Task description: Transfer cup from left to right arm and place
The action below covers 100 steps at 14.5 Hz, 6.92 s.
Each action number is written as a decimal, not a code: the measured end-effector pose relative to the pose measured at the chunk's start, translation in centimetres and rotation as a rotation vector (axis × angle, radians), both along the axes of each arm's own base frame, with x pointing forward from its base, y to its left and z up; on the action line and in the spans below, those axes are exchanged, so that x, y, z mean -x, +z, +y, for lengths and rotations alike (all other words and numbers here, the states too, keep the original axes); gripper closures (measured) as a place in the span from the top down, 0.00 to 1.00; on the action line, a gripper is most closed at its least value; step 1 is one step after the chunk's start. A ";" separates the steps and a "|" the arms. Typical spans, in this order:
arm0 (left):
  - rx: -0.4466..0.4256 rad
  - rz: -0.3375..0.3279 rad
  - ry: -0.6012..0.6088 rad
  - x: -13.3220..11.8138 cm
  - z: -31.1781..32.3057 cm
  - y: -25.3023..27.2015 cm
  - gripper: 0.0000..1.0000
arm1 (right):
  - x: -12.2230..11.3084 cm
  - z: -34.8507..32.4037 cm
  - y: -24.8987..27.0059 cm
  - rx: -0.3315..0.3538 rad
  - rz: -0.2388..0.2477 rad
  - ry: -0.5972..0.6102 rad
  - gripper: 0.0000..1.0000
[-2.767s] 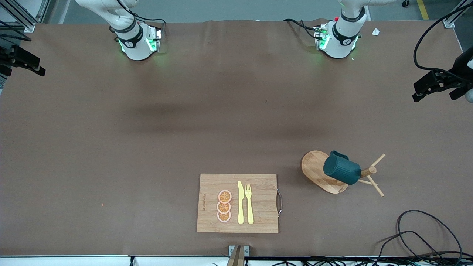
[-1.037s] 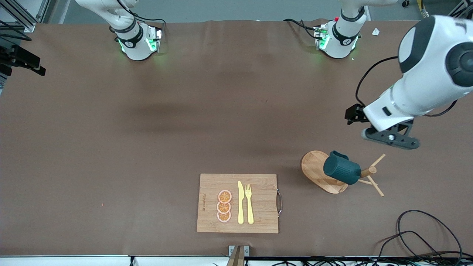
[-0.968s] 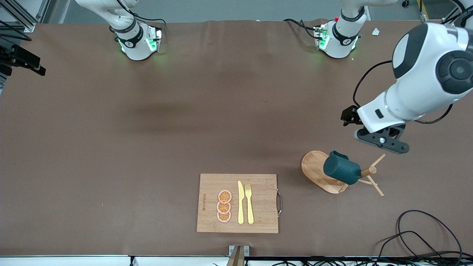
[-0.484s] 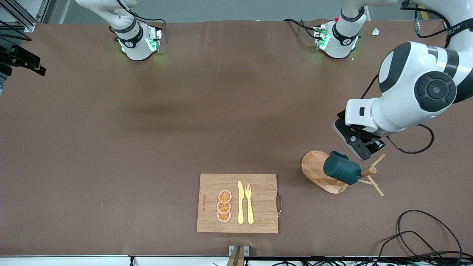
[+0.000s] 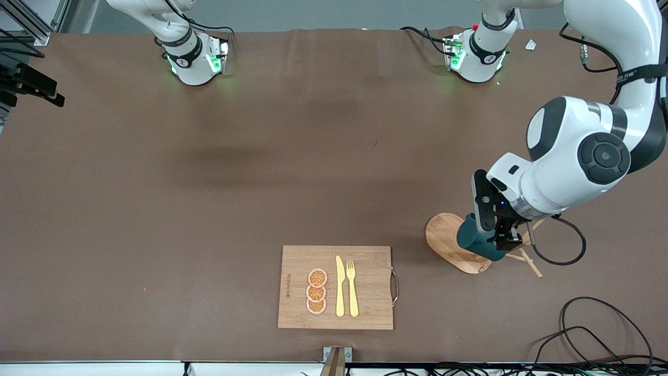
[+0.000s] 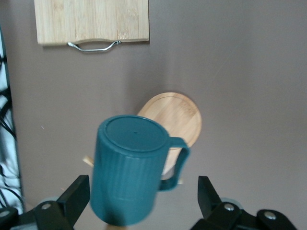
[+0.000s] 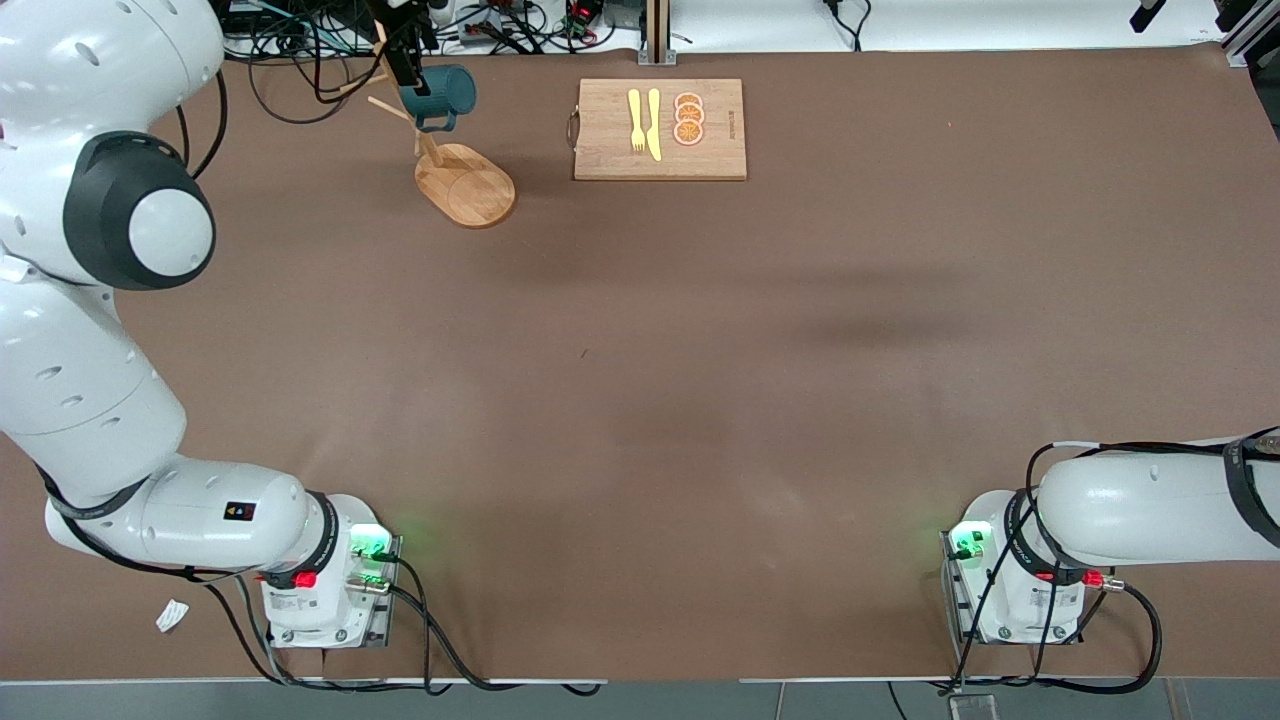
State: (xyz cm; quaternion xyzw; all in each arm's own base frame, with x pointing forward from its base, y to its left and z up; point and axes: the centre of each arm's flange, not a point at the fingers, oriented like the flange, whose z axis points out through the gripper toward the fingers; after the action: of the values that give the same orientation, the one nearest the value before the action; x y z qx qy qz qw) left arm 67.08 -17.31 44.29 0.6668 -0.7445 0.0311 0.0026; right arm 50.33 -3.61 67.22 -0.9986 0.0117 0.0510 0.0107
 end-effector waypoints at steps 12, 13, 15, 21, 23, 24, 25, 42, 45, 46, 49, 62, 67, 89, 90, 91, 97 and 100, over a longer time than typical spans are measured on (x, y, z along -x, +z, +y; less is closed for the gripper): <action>0.061 -0.009 -0.172 -1.8 2.0 -3.8 1.00 | 0.0 -0.1 0.0 0.000 0.001 -0.002 1.00; 0.070 -0.005 -0.166 -1.9 2.2 -4.0 1.00 | 0.0 -0.1 0.0 0.000 0.001 -0.002 1.00; 0.081 0.003 -0.162 -2.0 2.2 -4.5 1.00 | 0.0 -0.1 0.0 0.000 0.001 -0.002 1.00; 0.091 0.007 -0.159 -2.2 2.0 -5.8 0.97 | 0.0 -0.1 0.0 0.000 0.001 -0.002 1.00; 0.092 0.006 -0.161 -2.3 1.9 -5.7 0.85 | 0.0 -0.1 0.0 0.000 0.001 -0.002 1.00; 0.092 0.004 -0.166 -2.3 1.9 -5.7 0.85 | 0.0 -0.1 0.0 0.000 0.001 -0.002 1.00; 0.092 0.003 -0.170 -2.3 1.9 -5.7 0.85 | 0.0 -0.1 0.0 0.000 0.001 -0.002 1.00; 0.136 0.022 -0.167 -0.4 -2.0 -0.5 0.85 | 0.0 -0.2 0.0 0.000 0.002 -0.003 1.00; 0.038 -0.012 -0.218 0.9 -5.5 0.9 0.85 | 0.0 -0.2 0.0 0.000 0.002 -0.004 1.00; -0.003 -0.028 -0.244 1.5 -7.0 1.2 0.85 | 0.0 -0.2 0.0 0.000 0.002 -0.004 1.00; -0.111 -0.078 -0.352 4.1 -13.2 1.9 0.85 | 0.0 -0.3 -0.1 0.000 0.003 -0.006 1.00; -0.591 -0.396 -0.418 23.8 -38.4 -9.0 0.85 | 0.1 -0.5 -0.1 -0.001 0.004 -0.008 1.00; -0.783 -0.548 -0.461 31.5 -42.8 -21.5 0.85 | 0.1 -0.5 -0.1 -0.001 0.005 -0.009 1.00; -1.011 -0.744 -0.606 42.0 -45.1 -33.6 0.85 | 0.1 -1.2 -0.1 -0.001 0.006 -0.022 1.00; -1.010 -0.745 -0.605 42.0 -45.2 -33.6 0.85 | 0.1 -1.2 -0.1 -0.001 0.006 -0.024 1.00; -1.007 -0.747 -0.604 42.0 -45.4 -33.5 0.85 | 0.1 -1.3 -0.1 -0.001 0.005 -0.024 1.00; -0.998 -0.751 -0.602 42.2 -45.7 -33.5 0.85 | 0.2 -2.6 0.3 0.000 -0.007 -0.050 1.00; -0.996 -0.753 -0.603 42.3 -45.8 -33.4 0.85 | 0.0 -3.3 -0.2 -0.001 0.002 -0.064 1.00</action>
State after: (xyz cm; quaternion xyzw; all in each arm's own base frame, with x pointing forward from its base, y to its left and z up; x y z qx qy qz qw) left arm 24.75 -63.11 10.85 0.2963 -0.7733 -0.0873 -0.5537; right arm 50.28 -6.87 67.06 -0.9976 0.0436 0.0517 0.0127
